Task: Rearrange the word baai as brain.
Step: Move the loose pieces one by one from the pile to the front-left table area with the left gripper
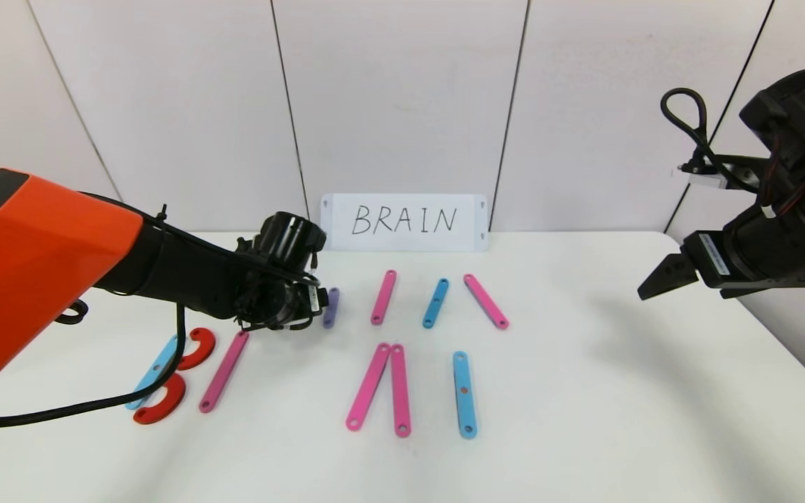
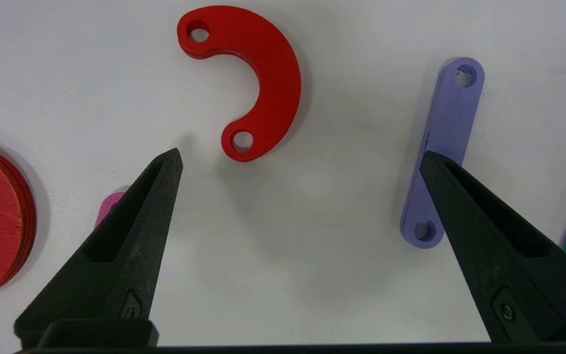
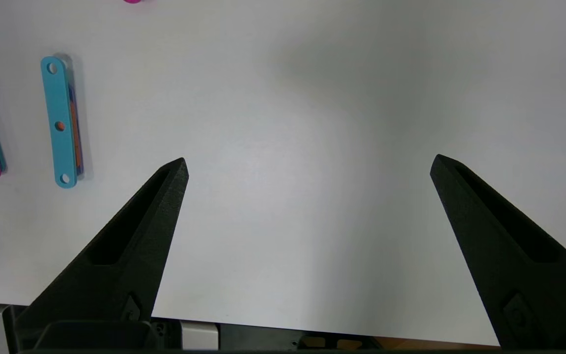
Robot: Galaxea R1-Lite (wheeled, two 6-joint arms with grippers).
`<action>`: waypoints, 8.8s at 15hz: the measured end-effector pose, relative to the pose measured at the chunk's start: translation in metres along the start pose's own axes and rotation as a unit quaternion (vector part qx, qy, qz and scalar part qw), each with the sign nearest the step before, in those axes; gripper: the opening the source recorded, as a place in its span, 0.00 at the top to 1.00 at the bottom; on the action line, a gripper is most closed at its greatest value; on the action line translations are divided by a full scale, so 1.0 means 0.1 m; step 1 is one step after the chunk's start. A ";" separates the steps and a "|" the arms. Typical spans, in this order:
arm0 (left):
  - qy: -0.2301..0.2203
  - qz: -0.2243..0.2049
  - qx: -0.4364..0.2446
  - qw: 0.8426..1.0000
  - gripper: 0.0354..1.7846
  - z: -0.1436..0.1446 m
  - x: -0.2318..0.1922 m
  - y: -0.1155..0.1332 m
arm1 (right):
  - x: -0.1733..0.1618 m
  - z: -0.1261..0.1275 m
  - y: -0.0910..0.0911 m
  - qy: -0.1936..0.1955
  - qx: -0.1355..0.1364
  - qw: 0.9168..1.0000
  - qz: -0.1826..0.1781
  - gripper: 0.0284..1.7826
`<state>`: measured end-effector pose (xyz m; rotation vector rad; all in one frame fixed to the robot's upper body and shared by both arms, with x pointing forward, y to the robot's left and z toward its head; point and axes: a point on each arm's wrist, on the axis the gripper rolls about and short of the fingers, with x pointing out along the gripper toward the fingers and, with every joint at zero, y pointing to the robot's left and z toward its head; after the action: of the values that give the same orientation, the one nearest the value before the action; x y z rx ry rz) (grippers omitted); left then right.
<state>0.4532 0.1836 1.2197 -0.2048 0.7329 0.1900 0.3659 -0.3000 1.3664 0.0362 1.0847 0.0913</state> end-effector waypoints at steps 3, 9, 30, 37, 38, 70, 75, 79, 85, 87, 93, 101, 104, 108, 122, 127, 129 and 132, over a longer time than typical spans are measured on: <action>-0.002 0.003 0.000 1.000 0.06 -0.01 0.03 -0.02 | 0.00 0.00 0.00 0.000 -0.001 1.000 0.001 0.03; -0.008 0.007 -0.010 1.000 0.06 0.05 0.10 0.01 | 0.02 -0.01 0.03 0.004 -0.005 1.000 0.003 0.03; -0.018 0.046 -0.024 0.999 0.06 0.12 0.35 0.02 | 0.05 -0.01 0.05 0.004 -0.010 1.000 0.004 0.03; -0.013 0.044 -0.012 0.999 0.06 0.06 0.32 -0.04 | 0.05 -0.01 0.05 0.004 -0.010 1.000 0.004 0.03; -0.013 0.044 -0.012 0.999 0.06 0.05 0.31 -0.04 | 0.05 -0.01 0.05 0.004 -0.010 1.000 0.004 0.03; -0.013 0.041 -0.001 0.999 0.86 0.02 0.30 -0.06 | 0.05 -0.01 0.05 0.003 -0.010 1.000 0.000 0.03; 0.001 0.036 0.041 0.998 0.86 -0.11 0.14 -0.06 | 0.05 -0.01 0.05 0.002 -0.010 1.000 0.000 0.03; 0.017 0.025 0.113 0.993 0.86 -0.20 -0.06 0.07 | 0.04 -0.01 0.04 0.000 -0.009 1.000 0.000 0.03; 0.009 -0.006 0.189 0.982 0.86 -0.41 -0.25 0.23 | 0.03 -0.01 0.04 -0.001 -0.009 1.000 0.001 0.03; 0.009 -0.019 0.215 0.976 0.86 -0.49 -0.31 0.31 | 0.03 -0.02 0.05 -0.001 -0.010 1.000 0.001 0.03; -0.001 -0.061 0.291 0.955 0.86 -0.60 -0.42 0.50 | 0.02 -0.02 0.05 -0.001 -0.010 1.000 0.001 0.03; -0.001 -0.089 0.320 0.943 0.86 -0.59 -0.43 0.63 | 0.03 -0.03 0.07 0.000 -0.015 1.000 -0.001 0.03; -0.015 -0.099 0.338 0.936 0.86 -0.62 -0.41 0.64 | 0.04 -0.04 0.08 0.001 -0.016 1.000 -0.006 0.03; -0.015 -0.095 0.349 0.932 0.86 -0.64 -0.37 0.68 | 0.04 -0.04 0.09 0.001 -0.017 1.000 -0.005 0.03; -0.008 -0.111 0.361 0.926 0.86 -0.66 -0.31 0.74 | 0.04 -0.04 0.09 0.001 -0.018 1.000 -0.006 0.03; -0.023 -0.115 0.362 0.925 0.86 -0.68 -0.30 0.73 | 0.04 -0.04 0.09 0.002 -0.018 1.000 -0.006 0.03; -0.023 -0.114 0.367 0.923 0.86 -0.69 -0.30 0.73 | 0.04 -0.04 0.09 0.002 -0.018 1.000 -0.006 0.03; -0.022 -0.112 0.367 0.923 0.86 -0.69 -0.29 0.74 | 0.04 -0.04 0.09 0.002 -0.018 1.000 -0.006 0.03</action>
<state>0.3697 0.2351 1.1809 0.4307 0.6849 -0.3029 0.3639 -0.2906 1.3615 -0.0024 1.0866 0.1005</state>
